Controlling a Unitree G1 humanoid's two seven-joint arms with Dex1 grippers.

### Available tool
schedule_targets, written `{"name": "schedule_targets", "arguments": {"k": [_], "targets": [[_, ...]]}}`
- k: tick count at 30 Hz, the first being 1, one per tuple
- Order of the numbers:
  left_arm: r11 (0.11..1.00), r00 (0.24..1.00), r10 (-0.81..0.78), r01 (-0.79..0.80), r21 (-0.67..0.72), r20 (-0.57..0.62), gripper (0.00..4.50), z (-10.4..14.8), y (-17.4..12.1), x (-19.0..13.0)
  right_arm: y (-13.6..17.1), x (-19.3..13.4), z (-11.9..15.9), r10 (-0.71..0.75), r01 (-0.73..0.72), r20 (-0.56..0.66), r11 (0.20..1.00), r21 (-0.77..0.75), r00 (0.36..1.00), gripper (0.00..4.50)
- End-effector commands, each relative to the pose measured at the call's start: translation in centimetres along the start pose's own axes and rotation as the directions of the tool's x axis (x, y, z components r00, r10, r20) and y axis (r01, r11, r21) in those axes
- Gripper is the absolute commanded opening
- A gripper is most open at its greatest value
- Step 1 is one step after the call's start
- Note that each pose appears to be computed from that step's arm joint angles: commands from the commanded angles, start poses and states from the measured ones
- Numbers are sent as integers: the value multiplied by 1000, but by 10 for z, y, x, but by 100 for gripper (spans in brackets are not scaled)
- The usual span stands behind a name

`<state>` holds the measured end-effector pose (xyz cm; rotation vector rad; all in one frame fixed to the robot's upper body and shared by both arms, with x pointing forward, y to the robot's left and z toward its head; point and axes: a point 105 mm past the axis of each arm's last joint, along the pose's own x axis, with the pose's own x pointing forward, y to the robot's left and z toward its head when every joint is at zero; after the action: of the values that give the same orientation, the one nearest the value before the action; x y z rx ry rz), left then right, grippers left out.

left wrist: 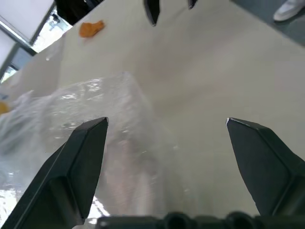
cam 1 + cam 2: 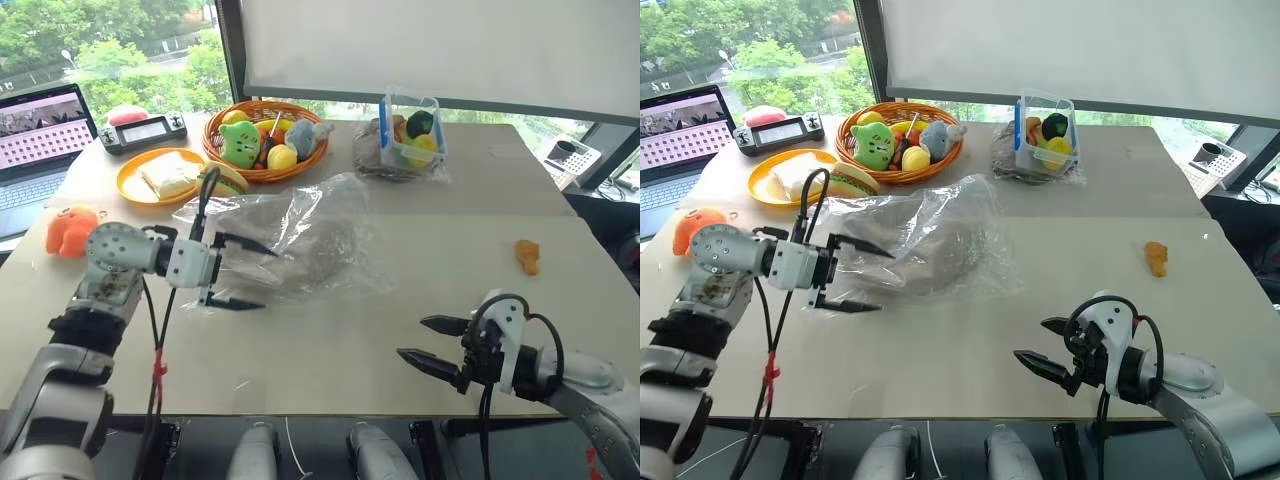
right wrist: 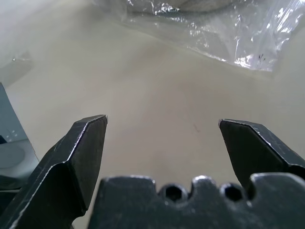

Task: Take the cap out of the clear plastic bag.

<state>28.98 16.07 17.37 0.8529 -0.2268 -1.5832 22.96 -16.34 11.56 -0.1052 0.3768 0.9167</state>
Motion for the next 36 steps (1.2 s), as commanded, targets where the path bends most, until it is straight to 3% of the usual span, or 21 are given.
{"name": "schedule_targets", "arguments": {"k": [1, 10, 12, 16, 18, 23, 28, 31, 36], "targets": [[993, 993, 117, -117, 6, -1, 425, 15, 18, 5, -3, 0, 10, 9, -8, 22, 999, -52, 1000, 450], [930, 966, 258, -243, -275, 17, 425, 9, -2, 103, -8, -11, 14, -33, 34, 21, 998, -59, 999, 450], [902, 958, 286, -280, -328, -33, 425, 0, -1, 126, -7, -15, 13, -51, 52, 15, 997, -57, 999, 450], [859, 922, 370, -386, -337, -115, 425, -5, 14, 159, -3, -19, 11, -74, 75, 13, 996, -48, 997, 450], [851, 889, 417, -454, -264, -187, 425, -11, 26, 174, -1, -22, 11, -92, 93, 20, 995, -41, 996, 450], [885, 845, 402, -458, -88, -352, 425, -37, 29, 192, 1, -26, 12, -131, 132, 35, 991, -30, 991, 450], [897, 832, 289, -408, -170, -474, 425, -63, 13, 207, 3, -25, 13, -149, 151, 49, 988, -26, 988, 450], [834, 853, 177, -395, -384, -492, 425, -77, -6, 217, 3, -25, 13, -156, 157, 52, 987, -24, 986, 450], [790, 819, 164, -443, -425, -550, 425, -97, -6, 218, 0, -30, 10, -206, 208, 58, 978, -15, 977, 450]]}}
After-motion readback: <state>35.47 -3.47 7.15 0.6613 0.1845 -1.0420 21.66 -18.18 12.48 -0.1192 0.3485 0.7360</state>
